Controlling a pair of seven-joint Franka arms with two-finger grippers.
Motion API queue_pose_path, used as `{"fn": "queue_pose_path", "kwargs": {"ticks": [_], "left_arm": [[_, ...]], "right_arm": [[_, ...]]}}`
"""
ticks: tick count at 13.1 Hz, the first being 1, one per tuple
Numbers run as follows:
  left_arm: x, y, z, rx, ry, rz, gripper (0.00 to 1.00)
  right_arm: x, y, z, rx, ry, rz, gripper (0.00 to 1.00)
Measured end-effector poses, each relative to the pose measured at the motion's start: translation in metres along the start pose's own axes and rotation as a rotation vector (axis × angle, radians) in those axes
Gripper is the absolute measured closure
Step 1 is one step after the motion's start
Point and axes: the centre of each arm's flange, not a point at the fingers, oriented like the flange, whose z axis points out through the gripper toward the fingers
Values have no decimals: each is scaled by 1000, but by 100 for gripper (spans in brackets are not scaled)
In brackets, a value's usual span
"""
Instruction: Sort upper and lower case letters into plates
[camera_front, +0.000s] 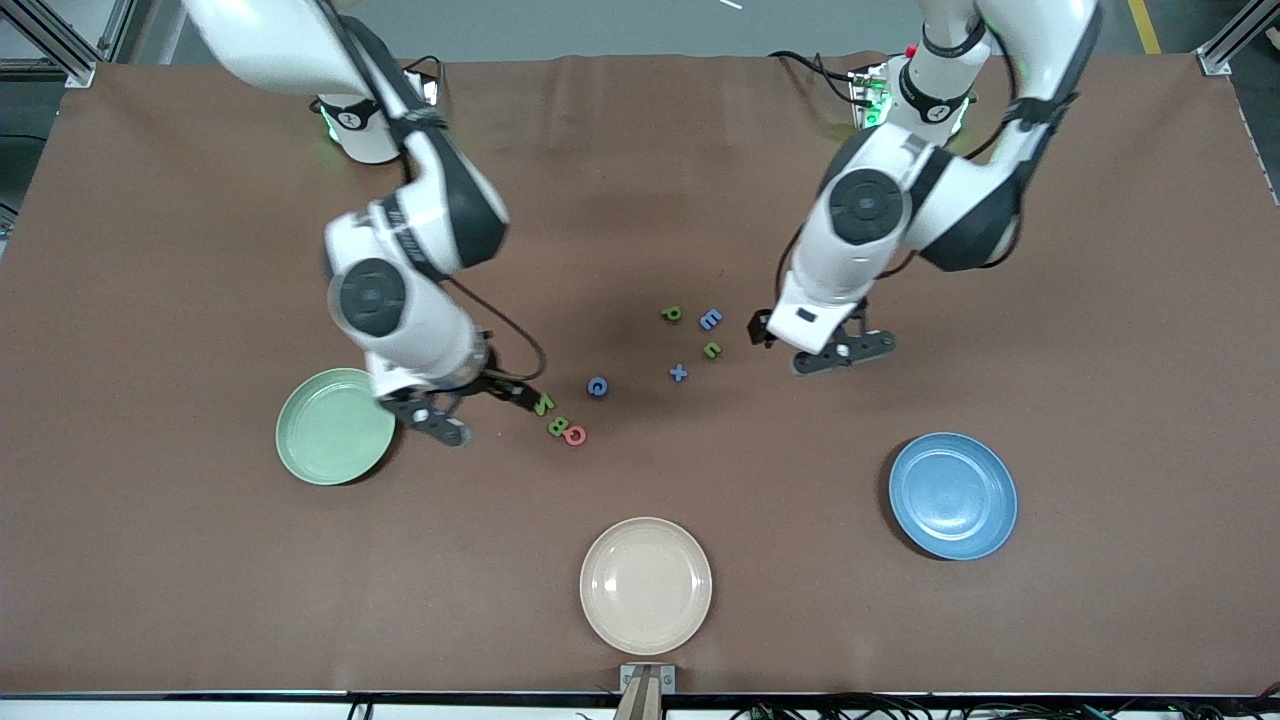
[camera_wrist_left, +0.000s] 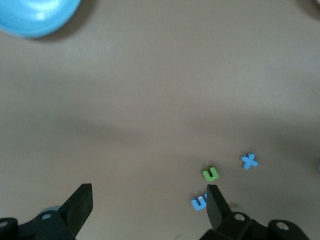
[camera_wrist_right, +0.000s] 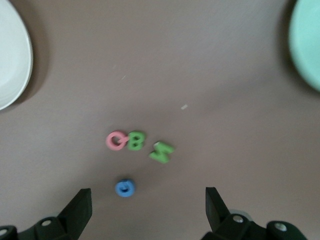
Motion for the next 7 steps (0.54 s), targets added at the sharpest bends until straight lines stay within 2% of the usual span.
{"fn": "queue_pose_path", "kwargs": {"ticks": [3,5,7], "left_arm": [[-28,35,48,-9,-7,-112,0],[-43,51,79,2,15,-167,0],[-52,61,104,10,51,-224,1]], "right_arm": [[-44,-31,69,-7,20,46,0],[-55,-36,108,-28,56,59,0],[-56,-35,129,-45,66,58,0]]}}
